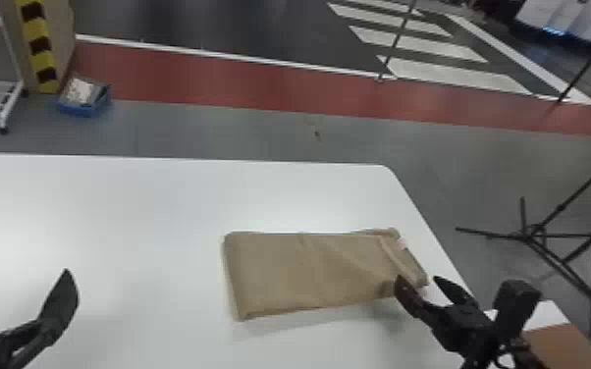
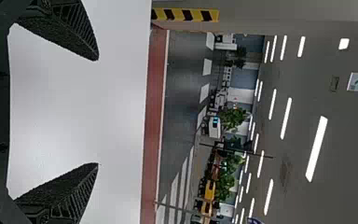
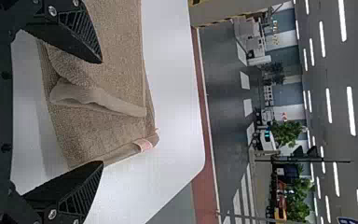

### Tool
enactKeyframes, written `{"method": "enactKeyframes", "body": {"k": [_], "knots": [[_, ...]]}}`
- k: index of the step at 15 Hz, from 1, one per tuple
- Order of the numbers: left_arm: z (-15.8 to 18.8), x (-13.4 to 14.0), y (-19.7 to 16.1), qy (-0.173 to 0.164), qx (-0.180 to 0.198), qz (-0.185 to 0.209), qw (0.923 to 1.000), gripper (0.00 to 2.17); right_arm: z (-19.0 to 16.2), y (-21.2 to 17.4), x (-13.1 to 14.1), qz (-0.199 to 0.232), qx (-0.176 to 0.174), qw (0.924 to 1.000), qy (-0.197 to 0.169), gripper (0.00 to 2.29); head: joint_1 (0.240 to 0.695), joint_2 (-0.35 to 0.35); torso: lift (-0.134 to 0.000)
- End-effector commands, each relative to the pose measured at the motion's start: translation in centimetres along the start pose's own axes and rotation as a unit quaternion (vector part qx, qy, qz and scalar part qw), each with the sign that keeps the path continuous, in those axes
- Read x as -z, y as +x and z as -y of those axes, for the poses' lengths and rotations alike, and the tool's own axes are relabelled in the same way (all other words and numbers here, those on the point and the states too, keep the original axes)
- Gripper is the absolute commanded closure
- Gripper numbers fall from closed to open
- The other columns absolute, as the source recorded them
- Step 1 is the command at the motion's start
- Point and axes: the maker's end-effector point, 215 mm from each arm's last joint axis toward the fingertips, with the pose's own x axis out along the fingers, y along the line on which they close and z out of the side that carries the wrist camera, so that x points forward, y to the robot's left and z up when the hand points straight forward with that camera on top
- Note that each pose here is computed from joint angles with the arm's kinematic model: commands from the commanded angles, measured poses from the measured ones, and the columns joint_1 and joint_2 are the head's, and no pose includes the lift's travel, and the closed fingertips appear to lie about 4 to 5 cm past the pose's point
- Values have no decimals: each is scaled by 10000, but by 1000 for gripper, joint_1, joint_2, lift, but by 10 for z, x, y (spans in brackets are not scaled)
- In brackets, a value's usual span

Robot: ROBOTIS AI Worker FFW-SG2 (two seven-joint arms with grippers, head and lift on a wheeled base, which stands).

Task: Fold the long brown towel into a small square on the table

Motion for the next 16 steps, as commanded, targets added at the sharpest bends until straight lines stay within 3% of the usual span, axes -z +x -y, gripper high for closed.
{"method": "enactKeyframes", "body": {"k": [1, 4, 8, 12, 16], "knots": [[-3, -1, -2, -2, -37, 31, 10000, 66, 29, -11, -8, 123, 236, 9996, 66, 124, 695, -349, -111], [1, -2, 2, -17, 7, 45, 10000, 66, 60, -26, -20, 229, 407, 9986, 253, 127, 695, -350, -111], [5, -2, 3, -13, 35, 41, 10000, 66, 76, -9, -11, -79, 502, 9982, 313, 154, 695, -350, -111], [6, -5, 6, 4, 65, 52, 10000, 66, 47, 25, 1, -660, 361, 9972, 53, 211, 695, -350, -111], [6, -6, 6, 19, 75, 55, 10000, 66, 9, 45, 27, -1479, 227, 9886, -180, 218, 695, -350, -111]]}}
